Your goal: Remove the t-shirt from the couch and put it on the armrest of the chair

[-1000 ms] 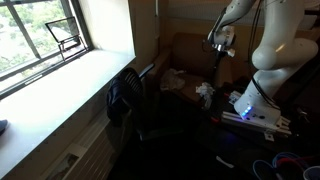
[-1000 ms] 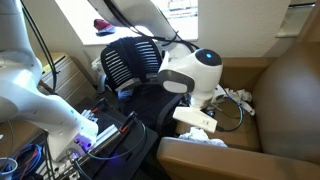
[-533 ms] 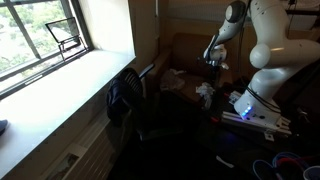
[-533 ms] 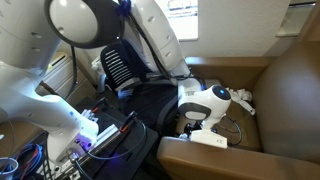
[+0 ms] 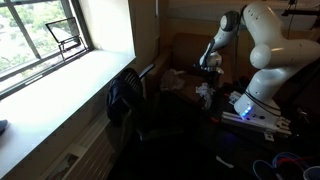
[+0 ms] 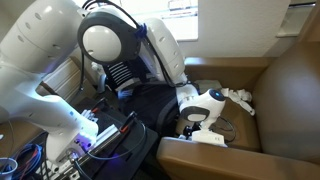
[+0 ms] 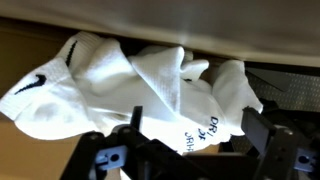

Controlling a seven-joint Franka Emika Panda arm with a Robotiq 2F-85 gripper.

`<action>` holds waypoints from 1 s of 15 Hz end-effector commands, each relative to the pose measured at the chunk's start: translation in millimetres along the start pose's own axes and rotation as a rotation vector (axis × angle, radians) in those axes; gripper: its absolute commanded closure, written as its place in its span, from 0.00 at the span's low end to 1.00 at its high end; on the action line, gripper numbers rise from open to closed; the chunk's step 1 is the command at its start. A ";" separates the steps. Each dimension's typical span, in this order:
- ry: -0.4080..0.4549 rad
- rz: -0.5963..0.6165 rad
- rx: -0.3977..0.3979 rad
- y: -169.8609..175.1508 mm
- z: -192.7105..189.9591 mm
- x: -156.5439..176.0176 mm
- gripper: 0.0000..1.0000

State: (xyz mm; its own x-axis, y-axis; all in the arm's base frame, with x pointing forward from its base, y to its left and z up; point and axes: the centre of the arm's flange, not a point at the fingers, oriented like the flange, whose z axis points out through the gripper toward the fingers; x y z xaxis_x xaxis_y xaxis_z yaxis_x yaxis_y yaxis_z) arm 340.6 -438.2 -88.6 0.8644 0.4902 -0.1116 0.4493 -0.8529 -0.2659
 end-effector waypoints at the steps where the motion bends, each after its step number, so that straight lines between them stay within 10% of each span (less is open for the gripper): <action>1: -0.006 -0.052 -0.063 -4.4 -12.4 0.0 0.00; 11: 0.060 -0.597 -0.132 -39.1 53.6 177.7 0.00; 15: 0.005 -0.808 -0.139 -46.9 50.3 202.2 0.00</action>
State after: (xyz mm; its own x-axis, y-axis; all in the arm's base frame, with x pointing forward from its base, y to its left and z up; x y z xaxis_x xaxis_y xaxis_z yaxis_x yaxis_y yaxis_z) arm 473.3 -283.6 -147.3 0.3996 0.9138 0.0728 0.9089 -0.3847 -0.1612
